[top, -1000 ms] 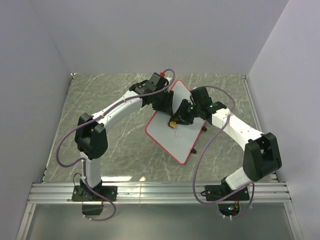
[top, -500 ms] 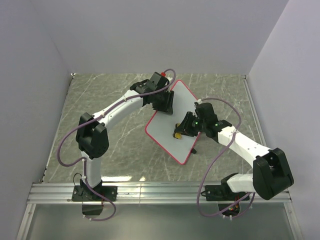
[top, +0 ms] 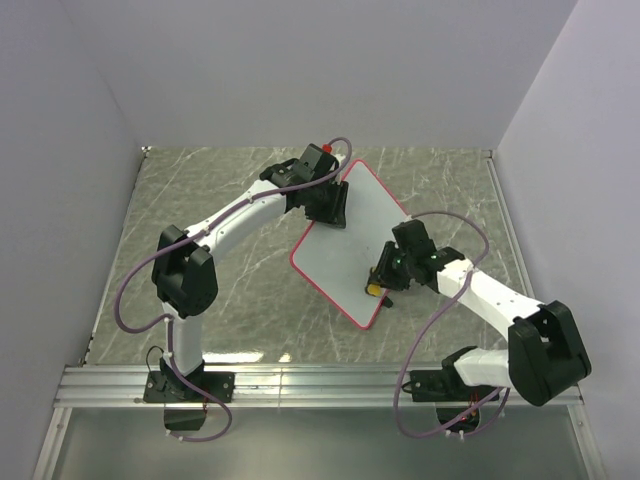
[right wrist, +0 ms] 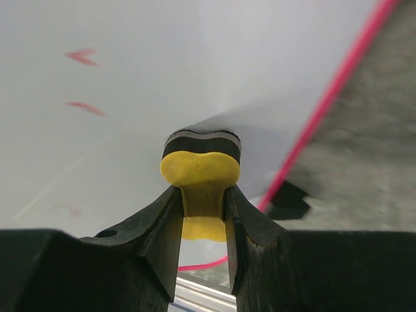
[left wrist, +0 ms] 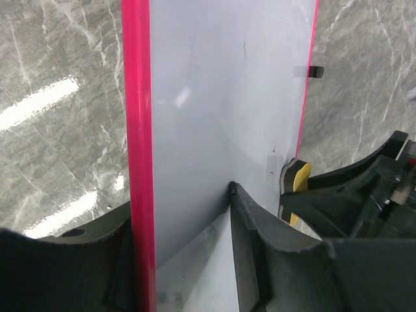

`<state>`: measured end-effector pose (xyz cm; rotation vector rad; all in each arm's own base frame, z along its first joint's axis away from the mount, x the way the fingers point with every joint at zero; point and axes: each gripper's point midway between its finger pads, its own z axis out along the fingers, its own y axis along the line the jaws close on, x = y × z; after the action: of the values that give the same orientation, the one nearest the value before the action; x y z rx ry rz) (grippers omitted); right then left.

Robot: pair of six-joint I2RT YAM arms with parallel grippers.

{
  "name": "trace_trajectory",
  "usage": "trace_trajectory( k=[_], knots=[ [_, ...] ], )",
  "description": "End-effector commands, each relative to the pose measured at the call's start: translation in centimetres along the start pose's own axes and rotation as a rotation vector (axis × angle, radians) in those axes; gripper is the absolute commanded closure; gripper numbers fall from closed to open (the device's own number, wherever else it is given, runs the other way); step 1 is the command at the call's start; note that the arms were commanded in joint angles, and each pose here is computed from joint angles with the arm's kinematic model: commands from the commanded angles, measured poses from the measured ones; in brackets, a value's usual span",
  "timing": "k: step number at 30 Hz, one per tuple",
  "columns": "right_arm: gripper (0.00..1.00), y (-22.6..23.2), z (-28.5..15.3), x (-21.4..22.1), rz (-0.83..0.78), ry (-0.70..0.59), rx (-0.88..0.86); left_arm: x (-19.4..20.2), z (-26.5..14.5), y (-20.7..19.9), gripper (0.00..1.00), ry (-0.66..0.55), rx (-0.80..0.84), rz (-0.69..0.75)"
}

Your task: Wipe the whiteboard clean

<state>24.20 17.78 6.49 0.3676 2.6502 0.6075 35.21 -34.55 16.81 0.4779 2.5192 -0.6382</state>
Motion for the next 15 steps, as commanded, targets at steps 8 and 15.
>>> trace_trajectory(
  k=[8, 15],
  knots=[
    [1.00, -3.6, 1.3, 3.1, -0.045, 0.117, 0.145, 4.1, 1.0, -1.8, 1.00, 0.126, 0.014, 0.115],
    [1.00, 4.0, -1.1, 0.2, -0.110, 0.039, -0.085, 4.2, 1.2, -1.8, 1.00, 0.140, 0.017, 0.105]
  ],
)
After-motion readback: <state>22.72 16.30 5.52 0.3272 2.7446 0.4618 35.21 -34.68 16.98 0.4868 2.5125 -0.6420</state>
